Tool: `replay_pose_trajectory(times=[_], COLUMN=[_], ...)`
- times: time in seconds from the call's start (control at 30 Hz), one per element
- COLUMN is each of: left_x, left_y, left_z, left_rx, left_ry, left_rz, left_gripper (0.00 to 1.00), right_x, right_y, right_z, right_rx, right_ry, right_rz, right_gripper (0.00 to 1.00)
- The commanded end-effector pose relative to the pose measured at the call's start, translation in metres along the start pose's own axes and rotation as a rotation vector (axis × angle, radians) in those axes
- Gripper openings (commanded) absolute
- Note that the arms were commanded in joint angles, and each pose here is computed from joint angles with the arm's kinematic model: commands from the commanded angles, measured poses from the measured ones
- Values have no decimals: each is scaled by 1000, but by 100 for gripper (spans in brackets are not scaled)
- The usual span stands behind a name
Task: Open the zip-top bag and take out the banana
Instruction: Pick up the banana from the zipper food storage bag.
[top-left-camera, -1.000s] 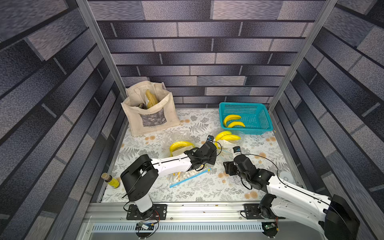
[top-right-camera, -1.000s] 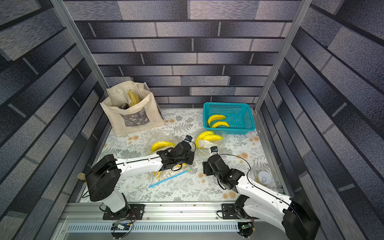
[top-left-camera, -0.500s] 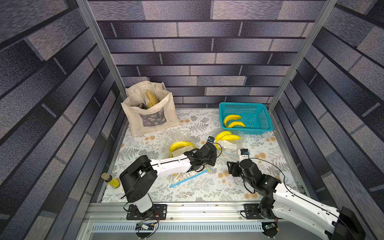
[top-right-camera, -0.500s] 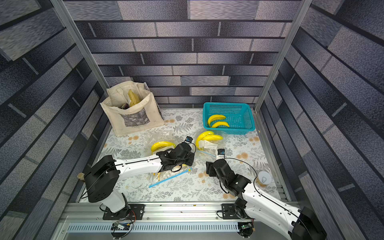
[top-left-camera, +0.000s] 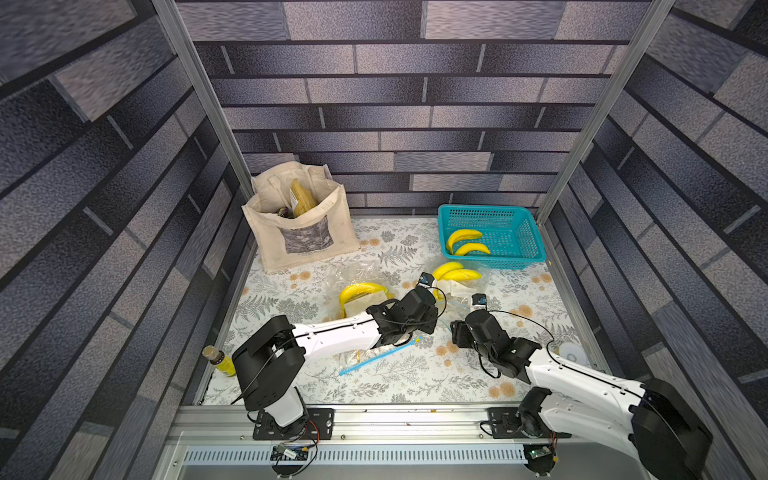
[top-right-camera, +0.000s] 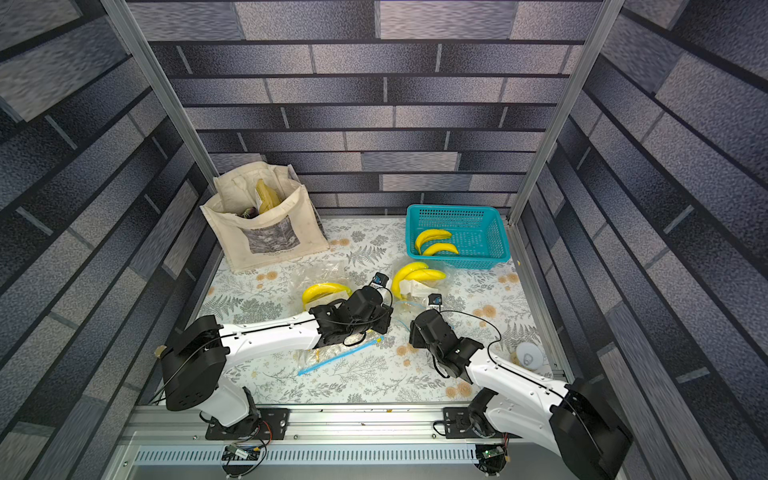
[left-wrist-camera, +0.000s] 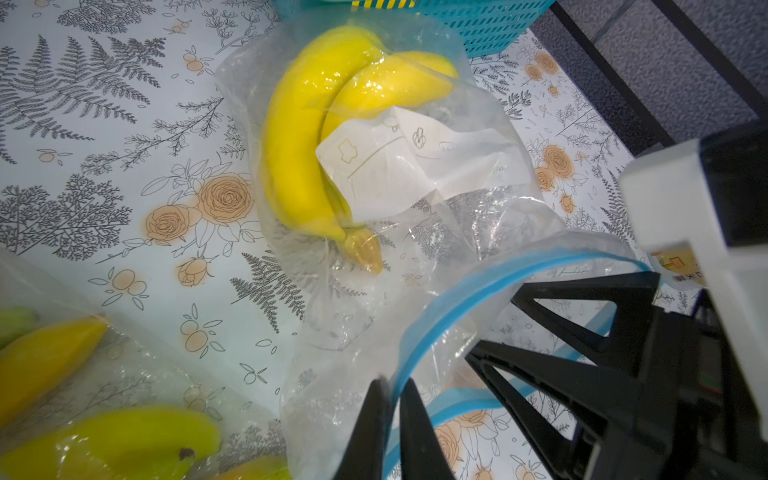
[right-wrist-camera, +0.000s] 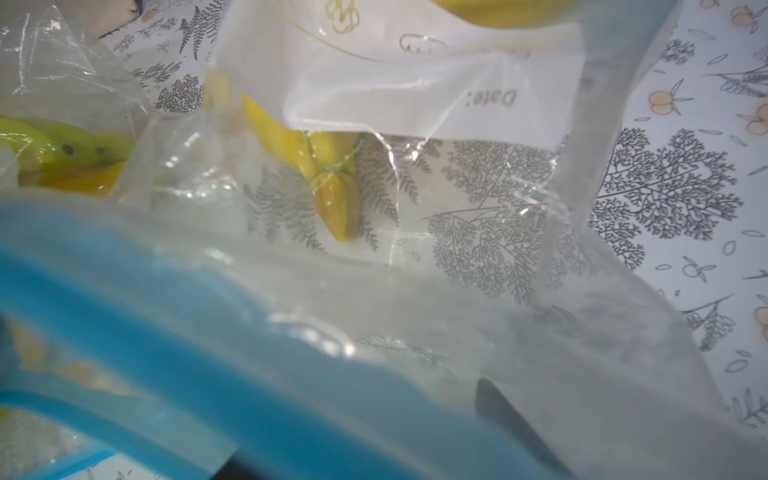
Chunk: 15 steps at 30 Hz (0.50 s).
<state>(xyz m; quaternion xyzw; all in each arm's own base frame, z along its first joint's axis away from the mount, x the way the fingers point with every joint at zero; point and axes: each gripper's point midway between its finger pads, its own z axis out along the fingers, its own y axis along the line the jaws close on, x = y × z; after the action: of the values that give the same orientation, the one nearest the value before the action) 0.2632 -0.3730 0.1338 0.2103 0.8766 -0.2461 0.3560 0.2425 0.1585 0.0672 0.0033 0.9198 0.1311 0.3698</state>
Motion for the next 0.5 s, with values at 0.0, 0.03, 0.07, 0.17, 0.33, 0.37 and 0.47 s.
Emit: replay_pose_trajectory(times=[0.0,0.03,0.07,0.17,0.33,0.37,0.47], left_x=[-2,0,1,3,3,2,2], left_y=[-7,-7,-7,-6,-8,-9,-8], left_z=[-6,-5,-5,-4,-4,-4,-4], left_rx=[27,26,28,31,40,40,36], left_ry=[-15,-11,-8,-7,-10,-12,-11], left_rz=[5,6,6,4,-5,-5,-6], left_gripper=[12,11,12,11,12,12,12], right_x=[-21,-24,-25,-30,-34,-34,-36], right_y=[11,11,12,13,27,28,29], right_z=[2,3,4,11,37,43,56], right_rx=[-25,-24,-22,-18,-15,-3,27], right_ry=[-62,-72,-75,-85,-60,-51,-50], right_rz=[22,27,29,44,30,23,19], right_gripper=[65,65,65,66,66,66,66])
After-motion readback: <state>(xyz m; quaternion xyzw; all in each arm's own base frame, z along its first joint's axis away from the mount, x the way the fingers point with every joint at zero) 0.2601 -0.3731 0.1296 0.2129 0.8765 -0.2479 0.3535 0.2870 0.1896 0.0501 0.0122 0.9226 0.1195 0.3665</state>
